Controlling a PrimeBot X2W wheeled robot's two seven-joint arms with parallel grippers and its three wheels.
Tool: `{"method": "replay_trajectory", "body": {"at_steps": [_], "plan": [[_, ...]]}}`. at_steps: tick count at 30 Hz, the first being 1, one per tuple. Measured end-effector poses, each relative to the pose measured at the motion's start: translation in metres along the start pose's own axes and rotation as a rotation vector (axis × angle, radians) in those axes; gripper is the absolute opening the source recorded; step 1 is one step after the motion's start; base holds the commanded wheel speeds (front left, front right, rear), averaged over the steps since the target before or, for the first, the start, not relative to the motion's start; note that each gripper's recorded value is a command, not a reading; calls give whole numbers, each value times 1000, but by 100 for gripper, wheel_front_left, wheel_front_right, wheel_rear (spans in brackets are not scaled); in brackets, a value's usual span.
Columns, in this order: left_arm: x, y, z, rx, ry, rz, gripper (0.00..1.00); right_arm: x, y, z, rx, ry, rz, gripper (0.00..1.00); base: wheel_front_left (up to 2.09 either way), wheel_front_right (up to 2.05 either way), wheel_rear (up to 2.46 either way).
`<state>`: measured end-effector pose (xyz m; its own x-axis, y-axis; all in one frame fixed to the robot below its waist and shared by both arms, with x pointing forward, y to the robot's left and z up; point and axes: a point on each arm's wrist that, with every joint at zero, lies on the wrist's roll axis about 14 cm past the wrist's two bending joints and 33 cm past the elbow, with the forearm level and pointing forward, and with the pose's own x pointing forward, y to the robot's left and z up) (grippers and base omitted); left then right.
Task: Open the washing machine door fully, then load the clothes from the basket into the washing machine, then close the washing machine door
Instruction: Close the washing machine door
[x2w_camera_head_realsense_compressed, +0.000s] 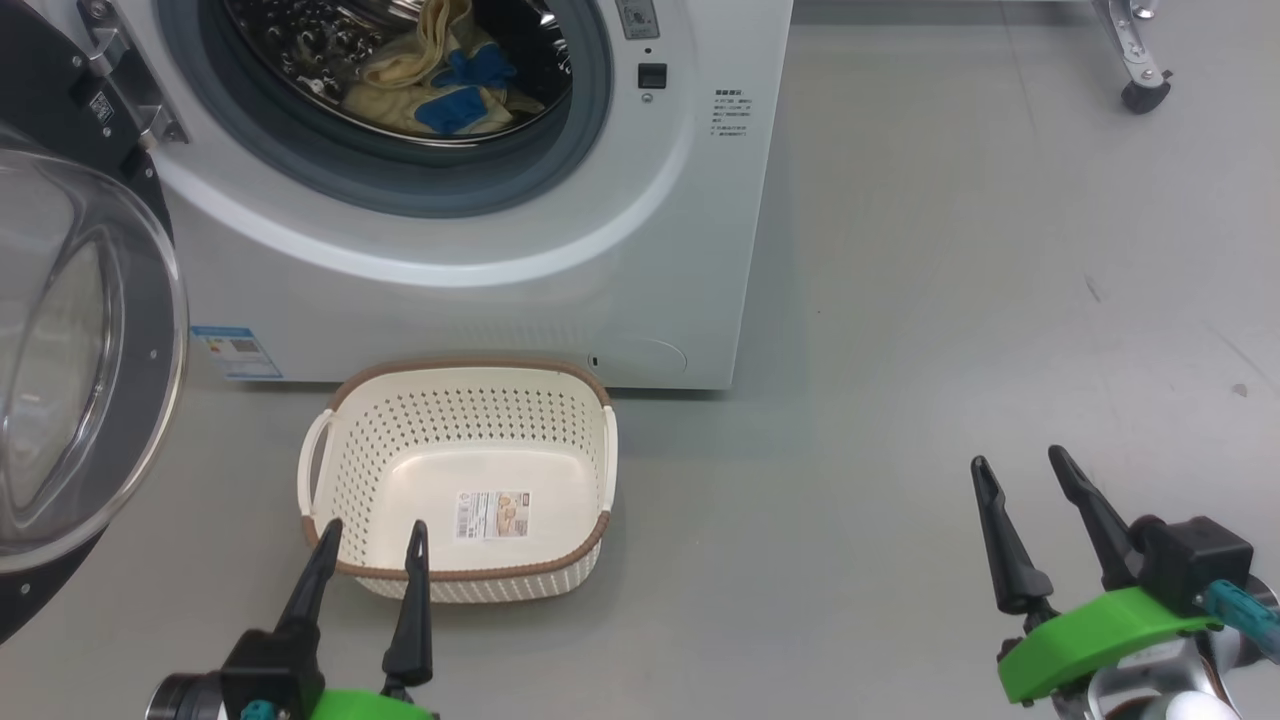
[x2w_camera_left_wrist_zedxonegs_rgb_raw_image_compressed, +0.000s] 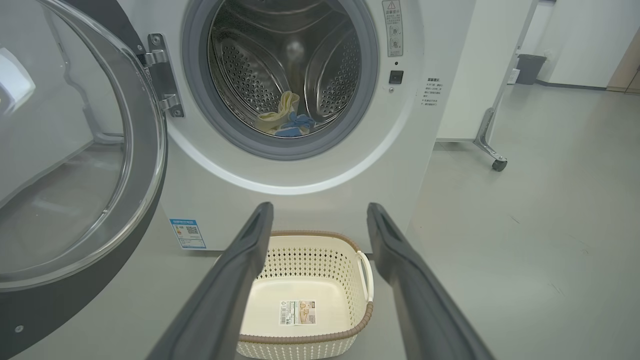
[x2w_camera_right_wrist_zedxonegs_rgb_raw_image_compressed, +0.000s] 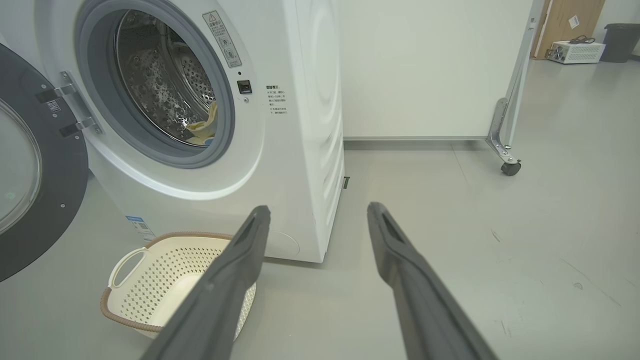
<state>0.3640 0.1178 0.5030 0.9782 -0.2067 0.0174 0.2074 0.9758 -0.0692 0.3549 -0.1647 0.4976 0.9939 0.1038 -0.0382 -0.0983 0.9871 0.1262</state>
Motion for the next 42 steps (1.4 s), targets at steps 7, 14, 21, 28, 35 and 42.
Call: {"method": "replay_trajectory", "body": {"at_steps": [7,14,21,28,35,42], "plan": [[-2,2,1,2,-2,7,100,1,1,0,-1,-1,4,100,0,0,0],[-4,7,2,4,-7,23,100,5,4,1,-3,-2,14,100,0,0,0],[-13,17,4,8,-13,63,100,11,15,2,-5,-6,54,100,0,0,0],[-27,36,7,14,-20,134,100,23,39,-3,-2,9,129,100,0,0,0],[-50,61,12,23,-32,235,100,37,73,-5,1,15,233,100,0,0,0],[-75,82,17,28,-45,332,100,45,111,-8,5,24,347,100,0,0,0]]}}
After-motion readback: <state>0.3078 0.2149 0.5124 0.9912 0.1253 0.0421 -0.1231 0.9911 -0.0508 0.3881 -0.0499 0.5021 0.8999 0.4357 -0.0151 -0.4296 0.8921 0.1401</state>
